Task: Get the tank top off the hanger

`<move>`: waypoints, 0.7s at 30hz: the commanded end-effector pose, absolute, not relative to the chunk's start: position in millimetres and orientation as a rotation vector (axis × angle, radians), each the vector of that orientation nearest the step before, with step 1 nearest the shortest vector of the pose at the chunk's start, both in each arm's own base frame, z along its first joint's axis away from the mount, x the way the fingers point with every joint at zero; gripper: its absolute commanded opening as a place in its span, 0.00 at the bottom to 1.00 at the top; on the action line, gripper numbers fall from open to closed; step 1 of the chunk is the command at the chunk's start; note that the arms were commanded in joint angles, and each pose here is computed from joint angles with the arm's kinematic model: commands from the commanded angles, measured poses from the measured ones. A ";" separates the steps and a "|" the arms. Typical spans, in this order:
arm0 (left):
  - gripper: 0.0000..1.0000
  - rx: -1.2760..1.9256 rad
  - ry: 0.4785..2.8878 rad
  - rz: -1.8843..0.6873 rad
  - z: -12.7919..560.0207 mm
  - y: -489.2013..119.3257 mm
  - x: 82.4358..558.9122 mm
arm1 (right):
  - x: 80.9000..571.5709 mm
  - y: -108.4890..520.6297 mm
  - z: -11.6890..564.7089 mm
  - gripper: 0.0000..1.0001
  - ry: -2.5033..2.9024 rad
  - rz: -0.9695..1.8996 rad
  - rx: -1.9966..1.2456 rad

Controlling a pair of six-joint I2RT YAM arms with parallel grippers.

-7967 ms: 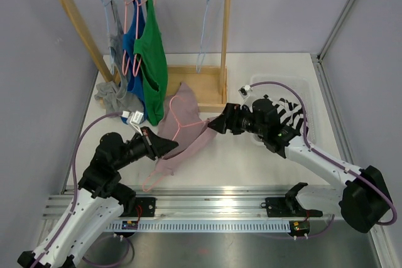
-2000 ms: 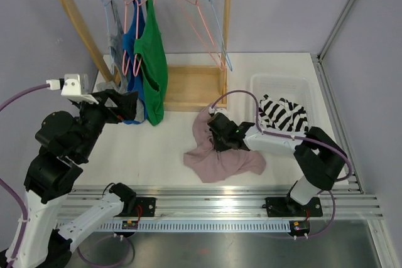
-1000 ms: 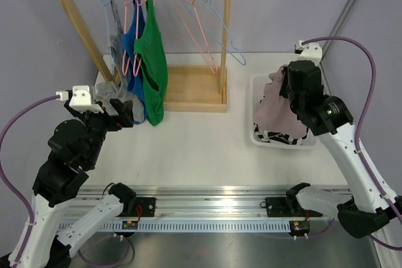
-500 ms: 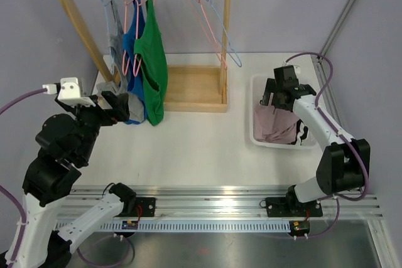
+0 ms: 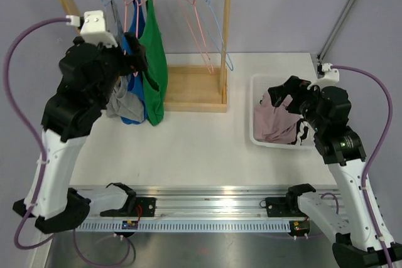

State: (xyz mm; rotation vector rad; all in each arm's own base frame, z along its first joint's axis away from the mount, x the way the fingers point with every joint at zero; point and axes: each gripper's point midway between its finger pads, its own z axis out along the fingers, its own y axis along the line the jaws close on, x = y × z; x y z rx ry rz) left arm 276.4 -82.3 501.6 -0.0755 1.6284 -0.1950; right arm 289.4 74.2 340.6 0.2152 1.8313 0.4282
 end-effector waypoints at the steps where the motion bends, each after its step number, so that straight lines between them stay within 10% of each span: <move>1: 0.99 -0.046 1.637 -0.164 510.9 -89.4 310.4 | 276.3 111.0 327.7 0.99 1.864 0.658 0.120; 7: 0.96 0.008 1.648 -0.224 511.8 -95.1 366.6 | 255.4 129.1 312.6 0.96 1.910 0.792 0.068; 21: 0.50 0.031 1.745 -0.181 475.2 -97.5 459.4 | 247.0 135.5 296.4 0.91 1.945 0.835 0.042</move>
